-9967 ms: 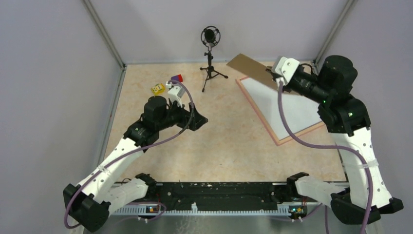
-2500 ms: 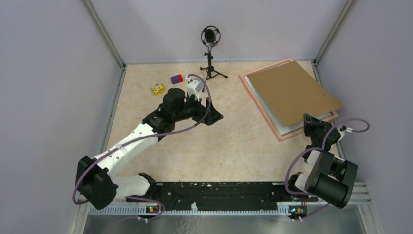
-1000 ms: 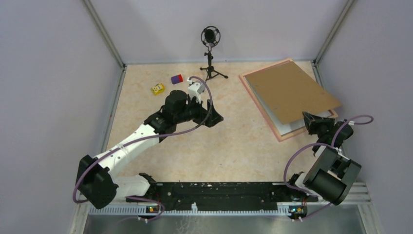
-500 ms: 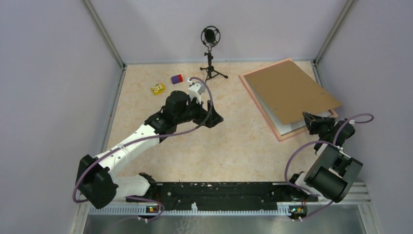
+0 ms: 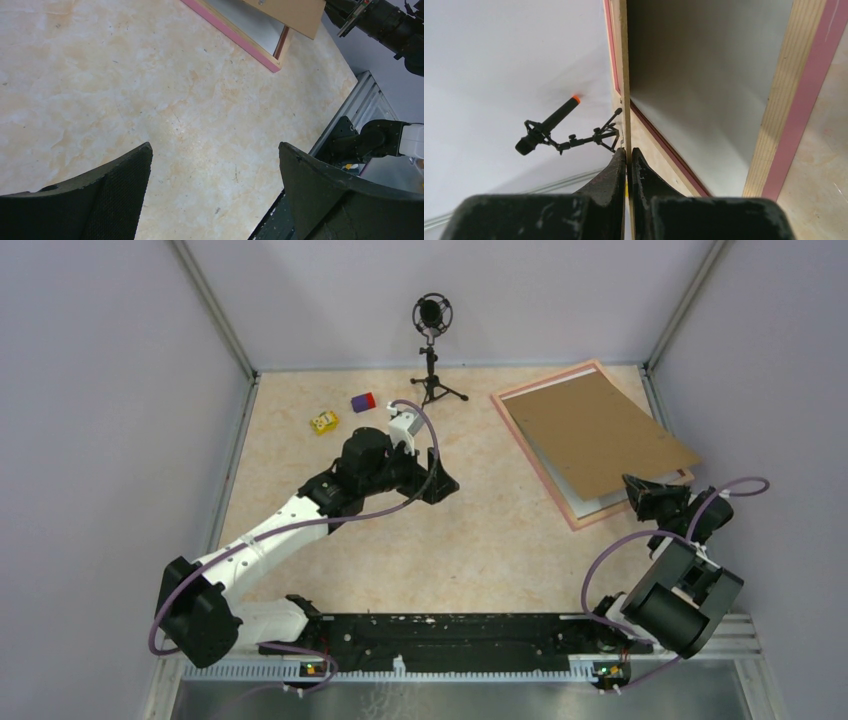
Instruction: Put the photo into the frame
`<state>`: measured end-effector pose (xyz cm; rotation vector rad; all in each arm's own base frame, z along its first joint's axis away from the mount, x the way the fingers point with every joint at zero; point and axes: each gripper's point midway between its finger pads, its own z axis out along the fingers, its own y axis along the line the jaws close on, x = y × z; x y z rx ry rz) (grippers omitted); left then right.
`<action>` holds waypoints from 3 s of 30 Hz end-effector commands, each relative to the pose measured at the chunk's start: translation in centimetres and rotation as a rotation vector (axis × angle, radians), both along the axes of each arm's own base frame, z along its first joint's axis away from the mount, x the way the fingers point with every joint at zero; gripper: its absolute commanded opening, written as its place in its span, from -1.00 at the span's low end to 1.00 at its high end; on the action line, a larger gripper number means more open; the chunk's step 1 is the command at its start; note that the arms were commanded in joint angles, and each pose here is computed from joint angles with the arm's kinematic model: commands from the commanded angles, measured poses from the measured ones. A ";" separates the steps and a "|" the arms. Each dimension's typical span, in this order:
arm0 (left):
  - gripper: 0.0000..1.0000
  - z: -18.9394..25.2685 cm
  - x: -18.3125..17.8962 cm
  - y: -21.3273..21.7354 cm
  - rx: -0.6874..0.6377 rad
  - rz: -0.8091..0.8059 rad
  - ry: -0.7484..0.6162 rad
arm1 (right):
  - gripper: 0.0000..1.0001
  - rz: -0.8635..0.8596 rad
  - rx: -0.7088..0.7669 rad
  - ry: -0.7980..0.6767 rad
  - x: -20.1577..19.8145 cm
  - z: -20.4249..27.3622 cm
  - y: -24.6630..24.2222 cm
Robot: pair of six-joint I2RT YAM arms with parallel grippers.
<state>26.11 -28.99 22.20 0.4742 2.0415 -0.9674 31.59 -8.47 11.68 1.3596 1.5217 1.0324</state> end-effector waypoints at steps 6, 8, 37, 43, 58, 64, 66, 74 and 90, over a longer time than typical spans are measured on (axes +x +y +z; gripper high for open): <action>0.98 0.4 0.3 -0.3 -0.008 -0.001 -0.031 | -1.00 0.054 -0.044 -0.045 2.7 0.5 0.7; 0.98 0.4 0.3 -0.2 -0.008 -0.001 -0.033 | -1.00 0.056 -0.052 -0.033 3.4 0.1 0.8; 0.97 0.4 -0.1 -0.2 -0.017 -0.009 -0.030 | -0.06 0.223 -0.185 0.187 6.2 -3.1 -0.7; 0.97 0.5 -0.2 -0.2 -0.022 -0.013 -0.030 | 0.98 0.136 -0.257 0.363 4.2 -2.9 -0.7; 0.97 0.8 -0.5 -0.1 -0.036 -0.016 -0.032 | 0.98 0.058 -0.270 0.962 -0.1 -9.8 -1.0; 0.98 0.9 -0.7 -0.2 -0.041 -0.023 -0.032 | 0.98 0.053 -0.297 1.074 -3.0 -12.1 -1.0; 0.98 0.9 -0.7 -0.1 -0.042 -0.021 -0.035 | 0.98 0.049 -0.304 1.134 -4.6 -13.6 -1.0; 0.97 0.9 -0.8 0.1 -0.039 -0.013 -0.037 | 0.98 0.073 -0.323 1.299 -10.6 -15.8 -0.1; 0.98 1.0 -0.9 0.0 -0.046 -0.020 -0.035 | 0.98 0.125 -0.447 1.280 -14.1 -11.1 0.0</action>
